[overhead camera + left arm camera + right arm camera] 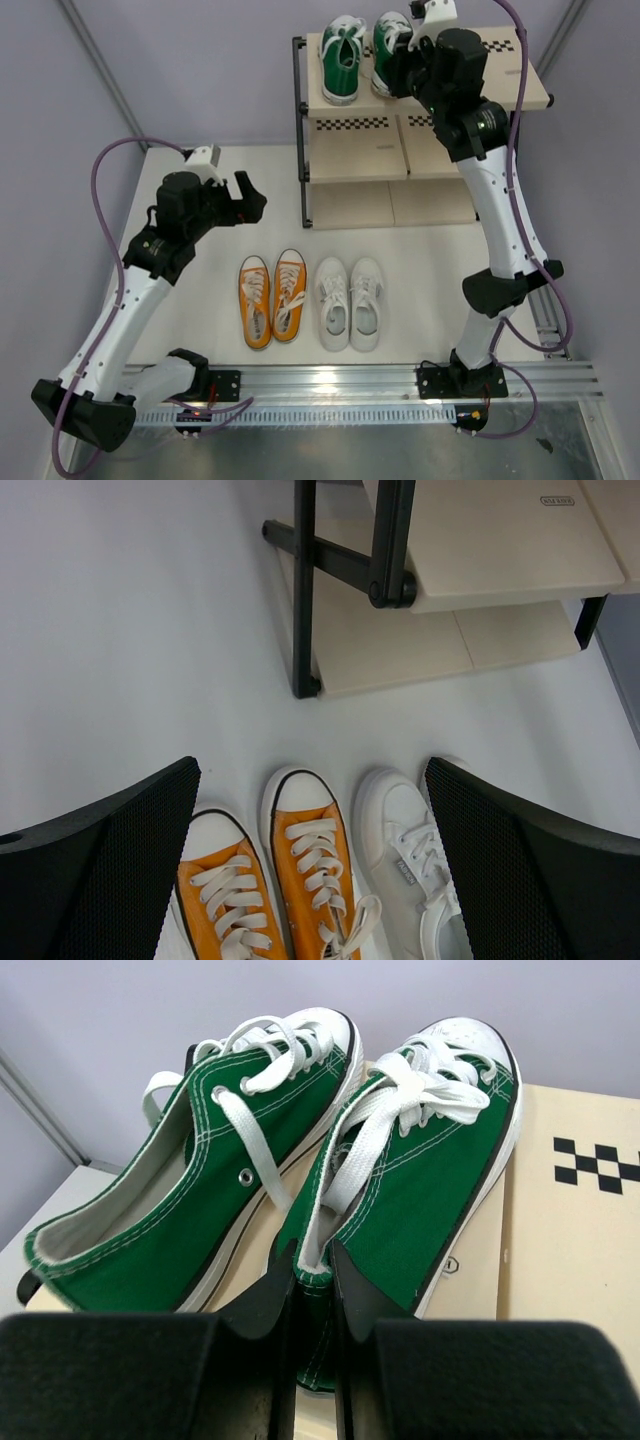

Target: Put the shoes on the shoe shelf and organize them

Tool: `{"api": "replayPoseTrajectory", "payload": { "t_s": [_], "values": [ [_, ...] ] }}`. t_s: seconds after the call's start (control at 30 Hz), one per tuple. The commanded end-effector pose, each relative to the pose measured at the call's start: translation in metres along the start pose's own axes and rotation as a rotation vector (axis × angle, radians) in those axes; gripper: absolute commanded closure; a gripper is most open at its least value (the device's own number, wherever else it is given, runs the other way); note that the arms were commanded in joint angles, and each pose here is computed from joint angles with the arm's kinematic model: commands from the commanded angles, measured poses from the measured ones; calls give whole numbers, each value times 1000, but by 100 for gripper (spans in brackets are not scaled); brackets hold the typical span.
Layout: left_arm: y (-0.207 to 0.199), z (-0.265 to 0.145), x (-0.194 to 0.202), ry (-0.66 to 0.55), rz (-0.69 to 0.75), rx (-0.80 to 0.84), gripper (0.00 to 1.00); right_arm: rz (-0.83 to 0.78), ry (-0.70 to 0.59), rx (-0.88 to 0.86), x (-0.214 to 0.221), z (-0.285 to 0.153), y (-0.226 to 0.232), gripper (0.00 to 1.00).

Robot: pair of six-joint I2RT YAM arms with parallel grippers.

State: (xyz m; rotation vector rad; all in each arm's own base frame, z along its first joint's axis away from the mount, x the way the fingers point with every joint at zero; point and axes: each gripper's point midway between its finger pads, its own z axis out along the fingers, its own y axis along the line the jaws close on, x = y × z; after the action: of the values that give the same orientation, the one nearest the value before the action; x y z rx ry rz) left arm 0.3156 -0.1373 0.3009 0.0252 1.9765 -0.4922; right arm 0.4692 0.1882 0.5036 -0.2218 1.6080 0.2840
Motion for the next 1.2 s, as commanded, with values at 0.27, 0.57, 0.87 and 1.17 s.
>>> {"api": "replayPoseTrajectory", "payload": {
  "t_s": [0.27, 0.57, 0.87, 1.17],
  "values": [
    [-15, -4, -14, -44, -27, 64, 1, -80, -52, -90, -23, -30, 21, 96],
    [-18, -3, -20, -55, -23, 74, 1, -98, -56, -162, -14, -14, 41, 96],
    [-24, -1, -39, -96, -16, 86, 1, -49, -33, -186, -8, -11, 50, 95],
    [-39, 3, -63, -147, -27, 135, 1, -56, -15, -170, -9, -22, 49, 31]
  ]
}}
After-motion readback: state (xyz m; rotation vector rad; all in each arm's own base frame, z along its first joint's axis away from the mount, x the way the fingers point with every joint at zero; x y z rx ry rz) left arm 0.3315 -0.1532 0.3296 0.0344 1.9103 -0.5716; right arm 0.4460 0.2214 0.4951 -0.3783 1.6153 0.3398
